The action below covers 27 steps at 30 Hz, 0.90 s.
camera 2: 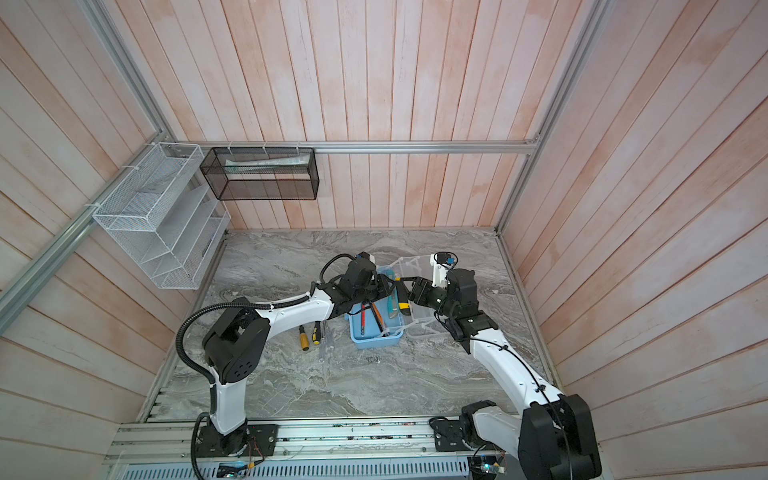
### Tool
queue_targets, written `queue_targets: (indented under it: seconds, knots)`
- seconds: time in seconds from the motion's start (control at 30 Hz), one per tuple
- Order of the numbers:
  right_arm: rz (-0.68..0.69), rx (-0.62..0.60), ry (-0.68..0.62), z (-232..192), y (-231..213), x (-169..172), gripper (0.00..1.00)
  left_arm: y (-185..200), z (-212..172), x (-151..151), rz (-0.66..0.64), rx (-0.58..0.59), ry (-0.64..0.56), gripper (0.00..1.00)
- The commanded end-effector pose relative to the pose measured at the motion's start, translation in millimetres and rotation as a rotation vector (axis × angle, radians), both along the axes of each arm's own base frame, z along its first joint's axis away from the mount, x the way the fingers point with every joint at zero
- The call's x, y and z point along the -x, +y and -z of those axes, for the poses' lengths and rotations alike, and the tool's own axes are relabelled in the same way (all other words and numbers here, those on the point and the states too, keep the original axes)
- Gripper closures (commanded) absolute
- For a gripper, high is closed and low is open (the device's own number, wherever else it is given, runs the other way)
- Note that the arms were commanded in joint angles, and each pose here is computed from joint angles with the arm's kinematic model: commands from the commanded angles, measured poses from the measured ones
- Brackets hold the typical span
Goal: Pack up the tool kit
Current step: 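Carry the teal knife into the box and open the left gripper, then move the left gripper back and grasp the orange-handled screwdriver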
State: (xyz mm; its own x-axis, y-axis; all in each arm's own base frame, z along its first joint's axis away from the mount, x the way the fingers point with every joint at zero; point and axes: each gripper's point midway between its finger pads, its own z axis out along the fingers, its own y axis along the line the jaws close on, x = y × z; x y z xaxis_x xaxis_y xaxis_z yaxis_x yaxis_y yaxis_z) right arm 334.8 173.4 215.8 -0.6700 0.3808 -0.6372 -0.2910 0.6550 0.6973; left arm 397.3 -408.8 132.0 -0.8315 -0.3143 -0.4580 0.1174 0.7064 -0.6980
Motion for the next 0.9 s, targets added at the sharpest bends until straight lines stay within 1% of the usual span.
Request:
queue_targets:
  seconds: [0.0, 0.1, 0.2, 0.27, 0.33, 0.4, 0.5, 0.63, 0.7, 0.73, 0.8, 0.87]
  knots:
    - [-0.011, -0.002, -0.002, 2.1, -0.1, 1.1, 0.42, -4.1, -5.1, -5.0, -0.011, -0.003, -0.019, 0.6]
    - [-0.006, 0.003, -0.014, -3.3, -1.1, 0.8, 0.42, -4.2, -12.8, -5.3, -0.003, -0.006, -0.038, 0.59]
    - [-0.003, 0.004, -0.033, -11.4, -1.6, -0.3, 0.42, -1.5, -31.1, -5.9, 0.015, -0.022, -0.097, 0.59]
    - [-0.004, 0.001, -0.043, -16.5, -1.1, -1.5, 0.43, 5.2, -45.4, -5.6, 0.026, -0.062, -0.156, 0.59]
    - [-0.007, 0.006, -0.052, -20.2, 0.8, -2.8, 0.43, 17.6, -54.9, -4.3, 0.021, -0.112, -0.205, 0.55]
    - [-0.011, 0.032, -0.062, -21.9, 6.1, -4.3, 0.44, 35.6, -60.5, -1.8, 0.002, -0.18, -0.236, 0.54]
    - [-0.013, 0.104, -0.088, -25.9, 20.1, -3.7, 0.44, 64.1, -67.8, 3.2, -0.035, -0.273, -0.276, 0.46]
    - [-0.018, 0.225, -0.137, -33.0, 48.5, 4.0, 0.44, 103.4, -71.9, 12.3, -0.078, -0.41, -0.287, 0.37]
    - [-0.034, 0.275, -0.155, -35.2, 65.8, 11.1, 0.43, 126.8, -68.4, 19.3, -0.105, -0.475, -0.269, 0.35]
    - [-0.042, 0.29, -0.159, -35.4, 72.5, 13.5, 0.43, 136.8, -65.9, 23.2, -0.119, -0.504, -0.259, 0.32]
    - [-0.07, 0.321, -0.156, -31.6, 87.6, 19.9, 0.43, 161.1, -61.3, 32.8, -0.158, -0.567, -0.236, 0.32]
    - [-0.095, 0.344, -0.145, -26.8, 99.8, 25.3, 0.43, 182.7, -55.8, 42.7, -0.191, -0.6, -0.201, 0.32]
